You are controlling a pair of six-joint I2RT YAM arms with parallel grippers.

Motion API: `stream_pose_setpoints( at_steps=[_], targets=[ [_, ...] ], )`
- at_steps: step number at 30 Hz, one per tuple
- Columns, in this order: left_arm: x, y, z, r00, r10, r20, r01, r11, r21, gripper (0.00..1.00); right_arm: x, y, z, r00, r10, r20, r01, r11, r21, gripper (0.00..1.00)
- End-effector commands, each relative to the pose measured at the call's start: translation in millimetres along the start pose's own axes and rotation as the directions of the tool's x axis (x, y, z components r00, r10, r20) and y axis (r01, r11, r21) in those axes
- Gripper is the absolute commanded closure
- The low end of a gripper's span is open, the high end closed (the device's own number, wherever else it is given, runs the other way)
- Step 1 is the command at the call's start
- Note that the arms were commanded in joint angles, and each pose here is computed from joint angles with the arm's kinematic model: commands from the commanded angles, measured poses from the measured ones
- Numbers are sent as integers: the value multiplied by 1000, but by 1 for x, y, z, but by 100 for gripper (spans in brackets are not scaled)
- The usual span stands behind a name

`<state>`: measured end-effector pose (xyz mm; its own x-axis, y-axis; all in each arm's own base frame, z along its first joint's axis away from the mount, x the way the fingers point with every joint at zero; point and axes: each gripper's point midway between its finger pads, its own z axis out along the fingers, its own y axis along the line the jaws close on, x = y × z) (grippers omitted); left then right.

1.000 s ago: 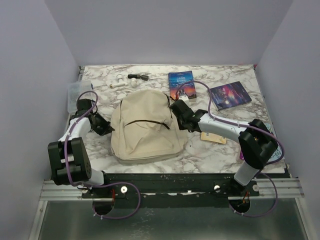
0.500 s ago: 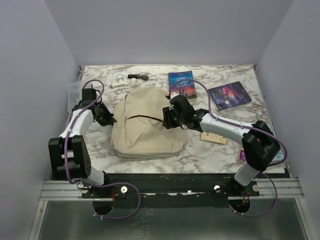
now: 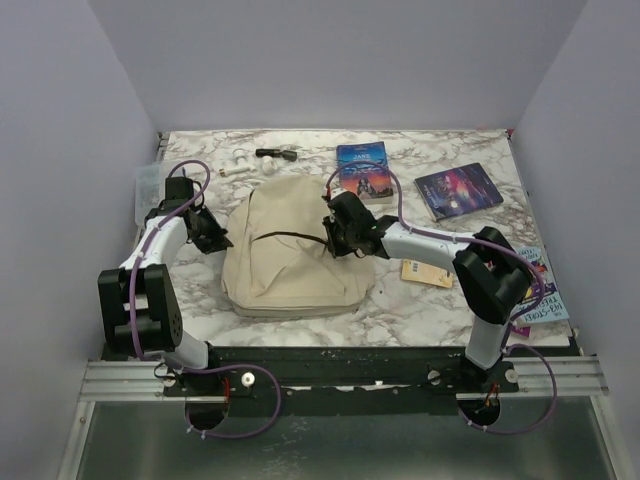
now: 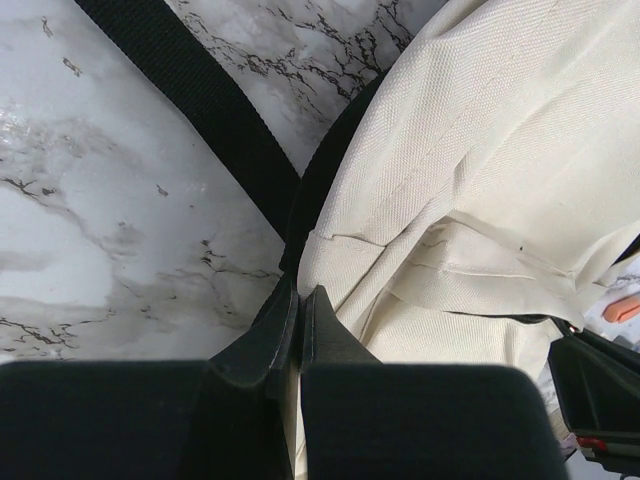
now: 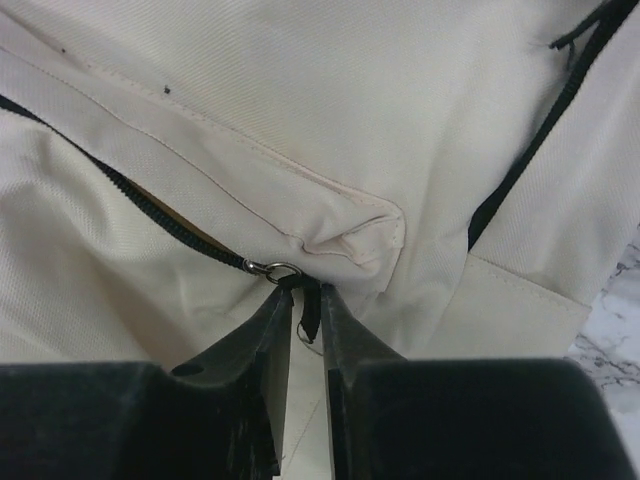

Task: Pack the student bag
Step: Unzip the student bag at the center of the board.

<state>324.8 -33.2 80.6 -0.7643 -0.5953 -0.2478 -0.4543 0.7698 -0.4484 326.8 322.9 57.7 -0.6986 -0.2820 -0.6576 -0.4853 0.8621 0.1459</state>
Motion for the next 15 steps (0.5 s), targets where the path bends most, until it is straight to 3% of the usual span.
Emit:
stream_pose_setpoints(
  at_steps=[1,5,15],
  targets=[
    [-12,-4,-6,999,30,34,-30,1000,-9,100,5,-11,-4,1000,23,-1,-23,997,77,85],
    [-12,-2,-5,999,30,32,-30,999,-22,100,19,-25,-13,999,47,-11,-46,989,138,99],
    [-16,-1,-6,998,40,40,-38,999,-36,100,39,-52,-17,996,80,-50,-64,959,278,99]
  ],
)
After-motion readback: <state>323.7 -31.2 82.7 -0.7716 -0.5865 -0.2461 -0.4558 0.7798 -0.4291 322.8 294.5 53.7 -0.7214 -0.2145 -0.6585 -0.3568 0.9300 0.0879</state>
